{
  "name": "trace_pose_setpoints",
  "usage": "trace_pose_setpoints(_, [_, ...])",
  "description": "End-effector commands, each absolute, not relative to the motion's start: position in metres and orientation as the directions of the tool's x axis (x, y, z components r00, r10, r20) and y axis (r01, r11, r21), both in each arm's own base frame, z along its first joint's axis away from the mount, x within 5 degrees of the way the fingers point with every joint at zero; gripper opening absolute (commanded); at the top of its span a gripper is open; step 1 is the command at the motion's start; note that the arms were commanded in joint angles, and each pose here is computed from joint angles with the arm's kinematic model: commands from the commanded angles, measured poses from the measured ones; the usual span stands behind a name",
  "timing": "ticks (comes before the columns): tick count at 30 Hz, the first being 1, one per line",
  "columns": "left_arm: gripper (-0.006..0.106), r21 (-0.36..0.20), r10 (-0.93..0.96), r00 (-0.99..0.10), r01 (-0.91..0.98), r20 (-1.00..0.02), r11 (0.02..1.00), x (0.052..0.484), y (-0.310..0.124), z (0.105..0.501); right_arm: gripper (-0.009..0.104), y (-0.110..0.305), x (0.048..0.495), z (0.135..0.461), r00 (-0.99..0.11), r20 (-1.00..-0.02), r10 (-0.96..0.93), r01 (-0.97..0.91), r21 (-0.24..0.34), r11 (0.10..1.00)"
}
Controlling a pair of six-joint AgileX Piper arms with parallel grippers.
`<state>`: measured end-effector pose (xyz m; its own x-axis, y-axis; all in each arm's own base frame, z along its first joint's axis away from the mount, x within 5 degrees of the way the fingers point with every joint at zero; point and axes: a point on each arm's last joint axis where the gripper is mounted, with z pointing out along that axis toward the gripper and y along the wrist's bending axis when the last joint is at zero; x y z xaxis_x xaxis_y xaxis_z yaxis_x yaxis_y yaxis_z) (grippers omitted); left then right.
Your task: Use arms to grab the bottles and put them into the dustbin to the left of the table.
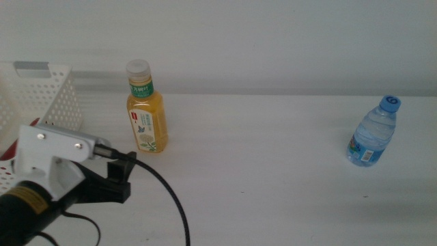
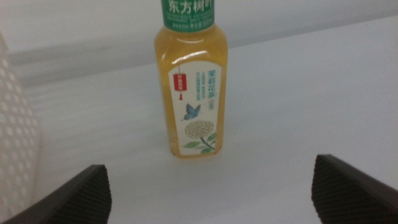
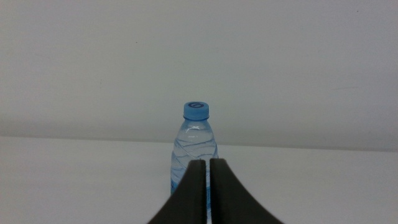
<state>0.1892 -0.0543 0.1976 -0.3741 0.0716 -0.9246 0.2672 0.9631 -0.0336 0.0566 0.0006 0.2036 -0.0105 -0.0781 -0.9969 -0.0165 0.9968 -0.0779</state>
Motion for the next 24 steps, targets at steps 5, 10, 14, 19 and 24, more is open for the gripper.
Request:
trace_pose_setpoints(5, [0.086, -0.089, 0.001, -0.356, 0.236, -0.934, 0.968, 0.207, -0.063, 0.181, -0.002, 0.0, 0.055, 0.195, -0.001, -0.996, -0.088, -0.011, -0.088, 0.996])
trace_pose_setpoints(10, [0.086, -0.118, -0.032, -0.364, 0.215, -0.931, 0.97, 0.221, -0.075, 0.172, -0.002, 0.0, 0.055, 0.195, -0.001, -0.996, -0.088, -0.011, -0.088, 0.996])
trace_pose_setpoints(14, [0.087, -0.123, -0.04, -0.366, 0.207, -0.93, 0.97, 0.232, -0.085, 0.166, -0.002, 0.0, 0.055, 0.195, -0.001, -0.996, -0.088, -0.011, -0.088, 0.996])
trace_pose_setpoints(19, [0.087, -0.111, -0.026, -0.364, 0.215, -0.931, 0.97, 0.246, -0.091, 0.158, -0.002, 0.0, 0.055, 0.195, -0.001, -0.996, -0.088, -0.011, -0.088, 0.996])
trace_pose_setpoints(24, [0.087, -0.111, -0.039, -0.34, 0.195, -0.939, 0.974, 0.253, -0.092, 0.148, -0.002, 0.0, 0.055, 0.195, -0.001, -0.996, -0.088, -0.011, -0.088, 0.996])
